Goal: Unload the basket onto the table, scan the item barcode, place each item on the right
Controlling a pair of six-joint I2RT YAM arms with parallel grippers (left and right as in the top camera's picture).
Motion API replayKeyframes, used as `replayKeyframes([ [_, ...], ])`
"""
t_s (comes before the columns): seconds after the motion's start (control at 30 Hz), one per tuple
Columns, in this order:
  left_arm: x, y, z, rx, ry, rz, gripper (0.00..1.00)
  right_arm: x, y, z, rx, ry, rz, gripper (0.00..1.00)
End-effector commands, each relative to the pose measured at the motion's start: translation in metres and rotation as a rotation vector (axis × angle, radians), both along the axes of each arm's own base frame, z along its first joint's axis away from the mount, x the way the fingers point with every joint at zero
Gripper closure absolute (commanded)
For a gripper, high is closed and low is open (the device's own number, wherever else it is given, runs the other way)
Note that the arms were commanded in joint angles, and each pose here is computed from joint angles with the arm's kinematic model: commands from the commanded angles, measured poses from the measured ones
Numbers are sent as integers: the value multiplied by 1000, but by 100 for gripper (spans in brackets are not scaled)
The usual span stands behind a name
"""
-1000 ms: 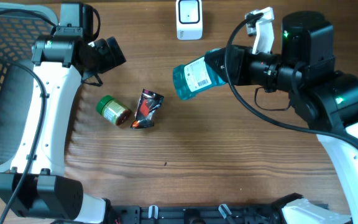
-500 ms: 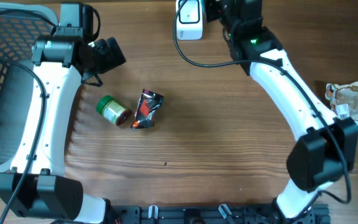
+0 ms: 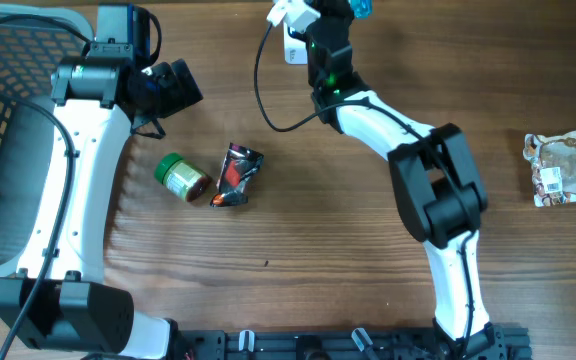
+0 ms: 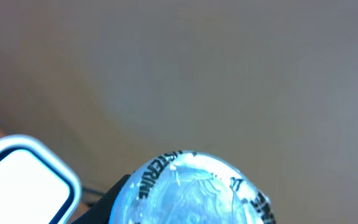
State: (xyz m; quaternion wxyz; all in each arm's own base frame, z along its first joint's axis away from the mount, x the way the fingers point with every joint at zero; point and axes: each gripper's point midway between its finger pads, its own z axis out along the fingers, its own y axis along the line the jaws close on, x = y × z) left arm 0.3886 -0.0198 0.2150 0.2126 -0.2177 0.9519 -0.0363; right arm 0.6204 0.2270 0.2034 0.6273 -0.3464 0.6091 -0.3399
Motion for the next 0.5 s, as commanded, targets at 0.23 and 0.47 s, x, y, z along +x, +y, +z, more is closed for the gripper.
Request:
replayKeyframes([
  [0.23,0,4,1,21,-2,-10,0,29,59,-14,-214,-53,119,65],
  [0.47,0,4,1,21,-2,-10,0,25,82,-69,-371,7,193,64],
])
